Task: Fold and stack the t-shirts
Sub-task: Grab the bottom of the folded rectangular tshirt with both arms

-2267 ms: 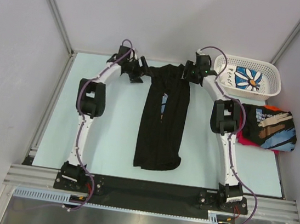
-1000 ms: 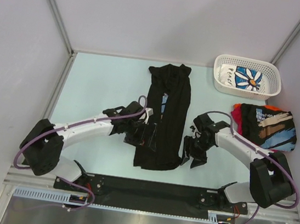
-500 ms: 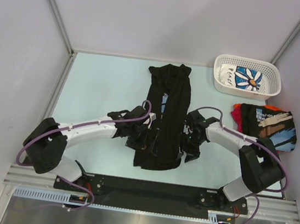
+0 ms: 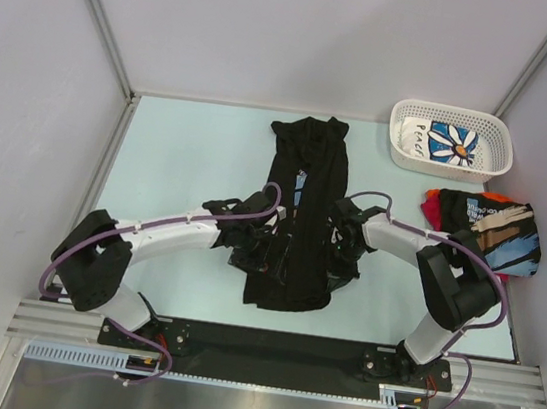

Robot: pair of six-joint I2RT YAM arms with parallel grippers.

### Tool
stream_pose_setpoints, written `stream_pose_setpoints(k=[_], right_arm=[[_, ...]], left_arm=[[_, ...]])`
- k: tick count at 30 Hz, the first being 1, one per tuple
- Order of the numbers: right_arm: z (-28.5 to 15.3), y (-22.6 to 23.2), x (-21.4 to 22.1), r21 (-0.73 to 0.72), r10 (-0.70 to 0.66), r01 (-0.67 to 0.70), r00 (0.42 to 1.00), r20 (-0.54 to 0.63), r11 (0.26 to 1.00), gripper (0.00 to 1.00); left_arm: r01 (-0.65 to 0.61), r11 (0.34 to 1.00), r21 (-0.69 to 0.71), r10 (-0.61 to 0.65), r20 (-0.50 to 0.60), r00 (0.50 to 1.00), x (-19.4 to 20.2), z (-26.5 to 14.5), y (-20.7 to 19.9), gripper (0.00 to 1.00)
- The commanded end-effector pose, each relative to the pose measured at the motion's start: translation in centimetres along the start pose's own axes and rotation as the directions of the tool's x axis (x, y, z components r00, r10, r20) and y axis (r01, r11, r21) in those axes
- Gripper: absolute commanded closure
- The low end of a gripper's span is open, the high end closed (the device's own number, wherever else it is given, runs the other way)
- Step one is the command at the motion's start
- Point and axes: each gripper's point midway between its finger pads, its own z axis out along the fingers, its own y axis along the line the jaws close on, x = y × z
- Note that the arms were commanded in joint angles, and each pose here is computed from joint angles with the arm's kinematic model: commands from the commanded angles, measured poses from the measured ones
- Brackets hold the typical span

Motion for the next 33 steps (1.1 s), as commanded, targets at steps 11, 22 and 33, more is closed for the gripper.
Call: stream_pose_setpoints(k=[11,22,33], right_arm=[[-1.5,-3.6,5.6,0.133,0.029,-0.010,0.989,-0.144,0.991,0.88],[-8.5,-1.6,1.3,0.169,-0.069,0.055,0.995,0.078,0.984,0.62],[-5.7,3.5,0.7,-0.016,-0.161,0.163,0.981,0.106,0.986,1.00]], left_arm=[[-0.043,0.999,-0.012,0.043,0.020,0.999,-1.8,0.0,-0.9,0.00],[-0.054,0.998,-0.029,0.057,0.119,0.991,-3.6,-2.8,-1.6,0.00],[-0.182,0.978,0.097,0.184,-0.010,0.983,-3.2,1.0,-6.5,1.00]])
